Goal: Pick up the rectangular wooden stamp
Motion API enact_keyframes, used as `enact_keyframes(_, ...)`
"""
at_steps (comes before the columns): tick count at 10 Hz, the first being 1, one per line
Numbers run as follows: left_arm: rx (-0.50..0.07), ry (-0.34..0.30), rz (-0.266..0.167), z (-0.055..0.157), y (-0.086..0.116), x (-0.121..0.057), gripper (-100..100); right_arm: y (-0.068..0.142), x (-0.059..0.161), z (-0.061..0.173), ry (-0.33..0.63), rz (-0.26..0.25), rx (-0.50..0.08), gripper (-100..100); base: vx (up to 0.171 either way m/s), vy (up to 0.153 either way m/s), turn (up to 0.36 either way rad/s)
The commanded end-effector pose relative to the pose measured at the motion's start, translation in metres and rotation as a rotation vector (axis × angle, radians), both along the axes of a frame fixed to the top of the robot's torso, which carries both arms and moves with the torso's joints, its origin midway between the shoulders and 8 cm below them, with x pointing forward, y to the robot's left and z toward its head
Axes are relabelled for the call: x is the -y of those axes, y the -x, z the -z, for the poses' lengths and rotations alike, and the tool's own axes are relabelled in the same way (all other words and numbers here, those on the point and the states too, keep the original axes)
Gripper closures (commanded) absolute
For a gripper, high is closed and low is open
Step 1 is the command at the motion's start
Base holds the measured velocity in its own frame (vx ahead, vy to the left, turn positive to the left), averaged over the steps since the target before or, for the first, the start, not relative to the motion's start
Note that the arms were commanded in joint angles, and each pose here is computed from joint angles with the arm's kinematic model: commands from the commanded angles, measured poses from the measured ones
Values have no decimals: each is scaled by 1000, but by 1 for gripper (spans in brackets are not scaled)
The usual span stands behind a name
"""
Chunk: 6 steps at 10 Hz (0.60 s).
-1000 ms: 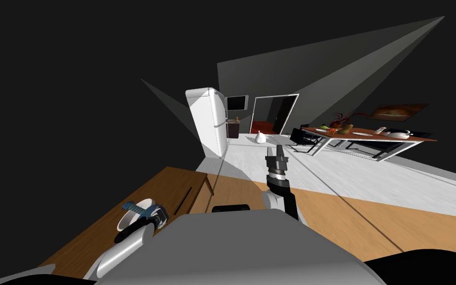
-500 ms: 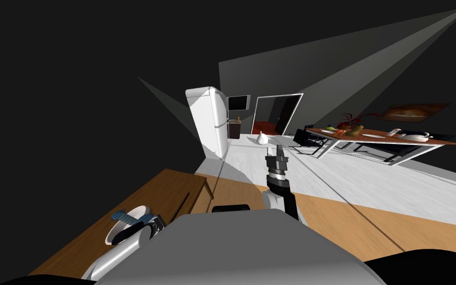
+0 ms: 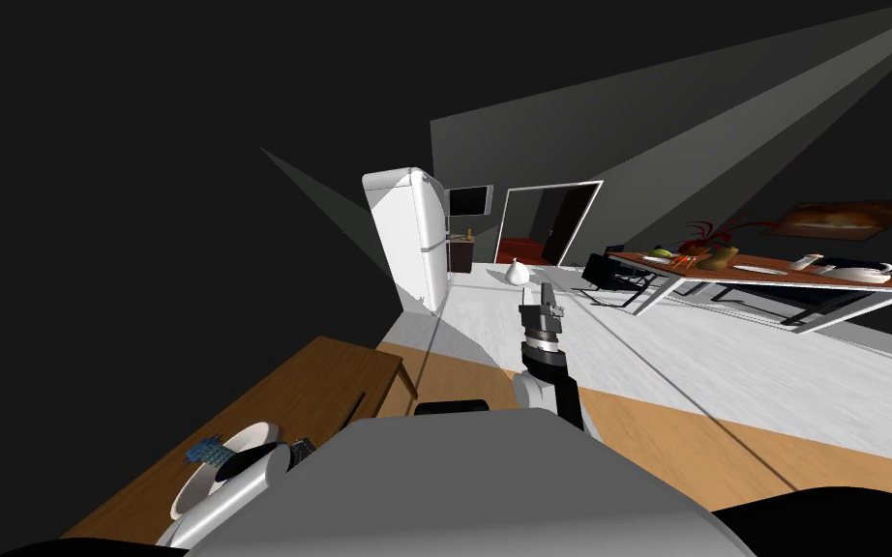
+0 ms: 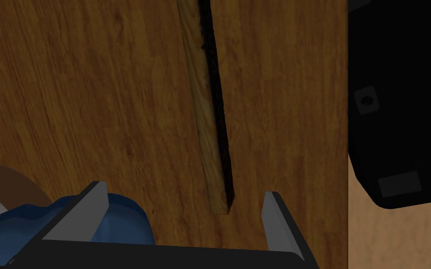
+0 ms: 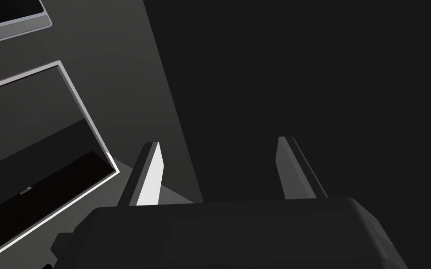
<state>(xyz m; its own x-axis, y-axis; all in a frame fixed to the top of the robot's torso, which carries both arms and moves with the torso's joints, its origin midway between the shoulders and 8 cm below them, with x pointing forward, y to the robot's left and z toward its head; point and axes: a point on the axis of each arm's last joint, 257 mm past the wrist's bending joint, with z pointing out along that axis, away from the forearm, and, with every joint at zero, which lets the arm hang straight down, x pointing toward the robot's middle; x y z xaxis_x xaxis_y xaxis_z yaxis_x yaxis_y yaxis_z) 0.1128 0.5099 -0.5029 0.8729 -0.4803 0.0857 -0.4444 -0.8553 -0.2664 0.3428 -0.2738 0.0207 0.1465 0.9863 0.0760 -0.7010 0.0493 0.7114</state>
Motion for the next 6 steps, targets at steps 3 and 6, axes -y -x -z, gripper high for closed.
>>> enact_keyframes(3, -90, 85, -81, 15, 28, 10, -100, 0, 0, 0, 0, 0, 0, 0, 152, -14, 35)
enact_keyframes(6, -145, 134, -132, 21, 45, 17, -100, 0, 0, 0, 0, 0, 0, 0, 125, 1, 27)
